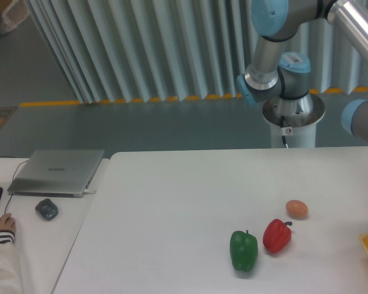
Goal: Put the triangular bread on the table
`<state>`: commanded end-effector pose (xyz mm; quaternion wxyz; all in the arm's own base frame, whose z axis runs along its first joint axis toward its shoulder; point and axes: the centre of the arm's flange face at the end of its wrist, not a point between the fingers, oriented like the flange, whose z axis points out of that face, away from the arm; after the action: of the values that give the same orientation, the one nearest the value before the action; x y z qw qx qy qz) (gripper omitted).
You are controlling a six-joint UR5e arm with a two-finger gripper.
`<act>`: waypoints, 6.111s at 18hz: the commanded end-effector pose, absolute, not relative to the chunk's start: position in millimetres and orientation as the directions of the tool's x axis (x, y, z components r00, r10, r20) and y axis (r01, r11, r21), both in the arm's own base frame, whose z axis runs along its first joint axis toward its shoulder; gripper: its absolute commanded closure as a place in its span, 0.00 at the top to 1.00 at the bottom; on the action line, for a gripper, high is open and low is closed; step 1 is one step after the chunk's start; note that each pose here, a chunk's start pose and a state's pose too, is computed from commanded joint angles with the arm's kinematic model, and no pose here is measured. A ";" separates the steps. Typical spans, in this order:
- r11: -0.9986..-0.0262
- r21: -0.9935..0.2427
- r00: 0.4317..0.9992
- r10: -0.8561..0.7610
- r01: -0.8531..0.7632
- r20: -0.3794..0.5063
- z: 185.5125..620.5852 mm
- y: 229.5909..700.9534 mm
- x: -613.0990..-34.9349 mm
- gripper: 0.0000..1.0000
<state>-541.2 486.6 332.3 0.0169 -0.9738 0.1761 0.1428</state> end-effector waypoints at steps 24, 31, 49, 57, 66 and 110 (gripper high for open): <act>-0.974 0.103 0.947 -0.219 -0.200 -0.236 279.6 463.7 -562.6 1.00; -0.977 0.101 0.949 -0.205 -0.186 -0.240 278.3 462.7 -565.5 1.00; -0.983 0.037 0.956 -0.185 -0.182 -0.227 321.1 448.8 -558.6 0.46; -0.989 -0.047 0.972 -0.129 -0.141 -0.197 324.3 448.6 -557.0 0.86; -0.991 0.009 0.974 -0.134 -0.135 -0.184 289.9 450.0 -560.9 0.99; -0.935 -0.266 0.937 -0.292 -0.236 0.192 390.4 494.1 -396.0 0.24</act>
<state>-396.0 494.1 390.4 0.1204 -0.9767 0.1350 -0.1151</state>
